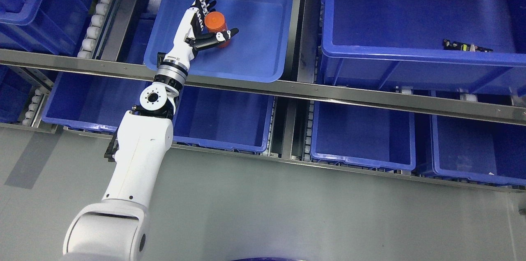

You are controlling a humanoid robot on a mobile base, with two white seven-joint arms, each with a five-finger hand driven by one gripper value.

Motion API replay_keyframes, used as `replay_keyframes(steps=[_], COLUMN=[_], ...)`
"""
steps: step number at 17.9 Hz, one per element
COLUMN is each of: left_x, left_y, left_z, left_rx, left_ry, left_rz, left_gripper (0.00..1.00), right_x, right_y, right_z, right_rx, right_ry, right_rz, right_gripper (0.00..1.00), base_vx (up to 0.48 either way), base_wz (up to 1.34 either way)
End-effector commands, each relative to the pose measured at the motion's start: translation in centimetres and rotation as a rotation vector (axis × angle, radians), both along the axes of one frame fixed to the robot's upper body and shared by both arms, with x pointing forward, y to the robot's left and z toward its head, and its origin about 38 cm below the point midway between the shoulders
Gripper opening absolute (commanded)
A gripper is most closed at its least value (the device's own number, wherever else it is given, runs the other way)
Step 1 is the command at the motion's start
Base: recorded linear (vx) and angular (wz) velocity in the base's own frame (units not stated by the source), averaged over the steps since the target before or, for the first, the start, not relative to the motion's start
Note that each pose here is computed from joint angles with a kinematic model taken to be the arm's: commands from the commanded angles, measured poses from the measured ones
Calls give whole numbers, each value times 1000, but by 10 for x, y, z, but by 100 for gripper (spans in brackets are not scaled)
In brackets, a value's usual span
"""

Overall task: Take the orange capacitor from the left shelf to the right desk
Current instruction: 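Close the left hand fingers around the orange capacitor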

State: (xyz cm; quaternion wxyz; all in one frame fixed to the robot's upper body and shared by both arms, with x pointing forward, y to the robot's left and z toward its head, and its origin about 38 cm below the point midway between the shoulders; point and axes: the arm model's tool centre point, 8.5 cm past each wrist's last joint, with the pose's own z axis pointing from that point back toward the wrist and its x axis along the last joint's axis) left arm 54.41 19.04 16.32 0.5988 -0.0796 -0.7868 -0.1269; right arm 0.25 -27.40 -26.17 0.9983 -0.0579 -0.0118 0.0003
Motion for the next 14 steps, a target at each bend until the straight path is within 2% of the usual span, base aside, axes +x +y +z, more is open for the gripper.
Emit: replay_keyframes(steps=[1,2,5,7,9,14], left_x=[-2,-2,-2,-2,-7,-10], left_y=[-6,-4,-1,2,4,7], left_z=[0,-3,-6,-6,-15,-20], left_rx=[20,17,9,2,-3,-11], left_ry=[2,9,16,16,25,18], left_rz=[-28,-24,4,23,30,49], left_gripper=[75,66,46,39,25,1], right_x=[-7,-7,-7,-7,-7,-7], right_y=[-11,-11,-11,-11,-11,-11], right_z=[1,1,1,1,1,1], right_rx=[-18,-18,-18,-18,-18,-18], right_ry=[1,2,2,2,1,2], right_rz=[-9,-9,-9,-9,-9,-9], right_gripper=[100,100,100,100,100,100], base_vx=[0,0,0,0,0,0], base_wz=[0,0,0,0,0,0])
